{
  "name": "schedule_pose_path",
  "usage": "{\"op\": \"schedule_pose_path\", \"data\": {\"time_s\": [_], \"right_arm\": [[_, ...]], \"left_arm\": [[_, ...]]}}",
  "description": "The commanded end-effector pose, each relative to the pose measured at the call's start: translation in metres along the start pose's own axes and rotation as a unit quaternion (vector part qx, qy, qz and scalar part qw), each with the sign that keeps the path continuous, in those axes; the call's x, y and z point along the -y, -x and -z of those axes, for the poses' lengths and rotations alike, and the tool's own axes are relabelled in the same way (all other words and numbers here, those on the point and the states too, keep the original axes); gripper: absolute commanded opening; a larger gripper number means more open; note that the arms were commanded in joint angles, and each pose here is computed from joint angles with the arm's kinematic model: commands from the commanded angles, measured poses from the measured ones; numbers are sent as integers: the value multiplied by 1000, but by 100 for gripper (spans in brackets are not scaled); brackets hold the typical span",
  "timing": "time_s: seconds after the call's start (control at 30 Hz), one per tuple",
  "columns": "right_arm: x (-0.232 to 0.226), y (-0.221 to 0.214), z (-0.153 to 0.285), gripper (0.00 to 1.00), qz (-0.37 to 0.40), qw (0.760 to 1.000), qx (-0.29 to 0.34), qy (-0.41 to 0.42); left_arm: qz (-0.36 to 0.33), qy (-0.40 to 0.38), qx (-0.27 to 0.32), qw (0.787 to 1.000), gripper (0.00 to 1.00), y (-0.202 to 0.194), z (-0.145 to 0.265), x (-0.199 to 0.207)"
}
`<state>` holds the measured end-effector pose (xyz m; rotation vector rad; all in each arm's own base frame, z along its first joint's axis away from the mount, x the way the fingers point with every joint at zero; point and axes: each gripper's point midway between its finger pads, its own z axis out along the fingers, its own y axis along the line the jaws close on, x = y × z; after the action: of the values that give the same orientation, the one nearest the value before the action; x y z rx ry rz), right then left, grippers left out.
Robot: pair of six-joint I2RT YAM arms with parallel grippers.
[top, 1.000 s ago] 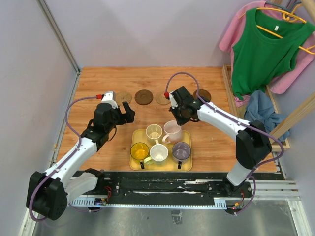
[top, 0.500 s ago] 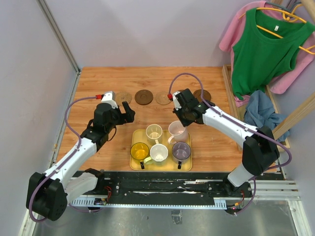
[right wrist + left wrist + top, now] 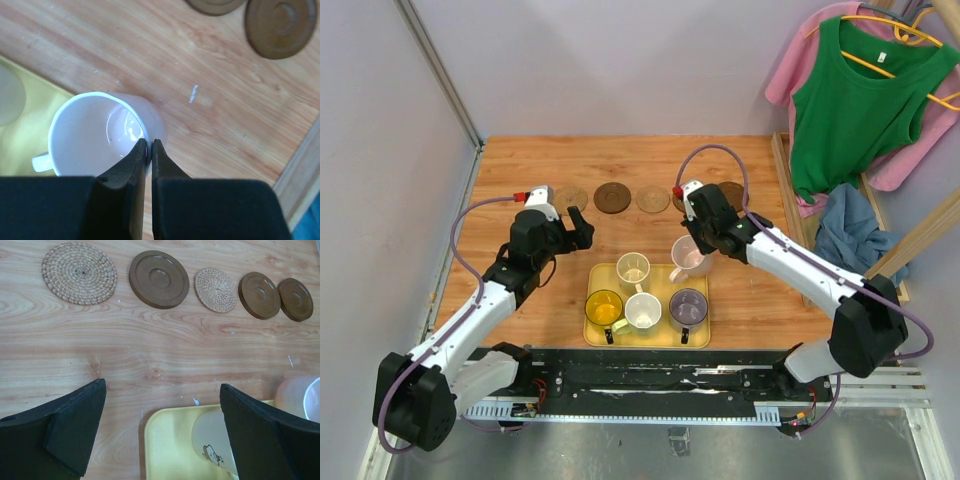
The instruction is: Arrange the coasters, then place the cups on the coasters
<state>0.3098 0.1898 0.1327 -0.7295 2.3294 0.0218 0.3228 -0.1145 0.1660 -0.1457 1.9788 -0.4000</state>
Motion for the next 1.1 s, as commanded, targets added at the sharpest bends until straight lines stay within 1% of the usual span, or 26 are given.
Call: {"op": "schedule_pose_path", "data": {"time_s": [0.0,0.2,0.47,0.63,0.87,1.07], "right_arm": [[28,37,20,1,-23,993,89,-67],[67,40,13,1,-64,988,104,-92],[106,17,0,1,-127,982,80,-114],[115,2,-7,1,-149,981,64,-106],[119,-27,-24,1,-180,979,24,-98],[122,-42,-35,1,-205,975,10,-85]], "left_arm": [[3,-6,8,1000,100,1,3,2],[4,-7,6,1000,100,-1,3,2],[1,-2,4,1000,100,-4,3,-1],[3,-2,3,1000,100,-5,1,-1],[3,-5,-1,1000,100,-6,-1,0],[3,-2,-3,1000,100,-8,-2,-1]]}}
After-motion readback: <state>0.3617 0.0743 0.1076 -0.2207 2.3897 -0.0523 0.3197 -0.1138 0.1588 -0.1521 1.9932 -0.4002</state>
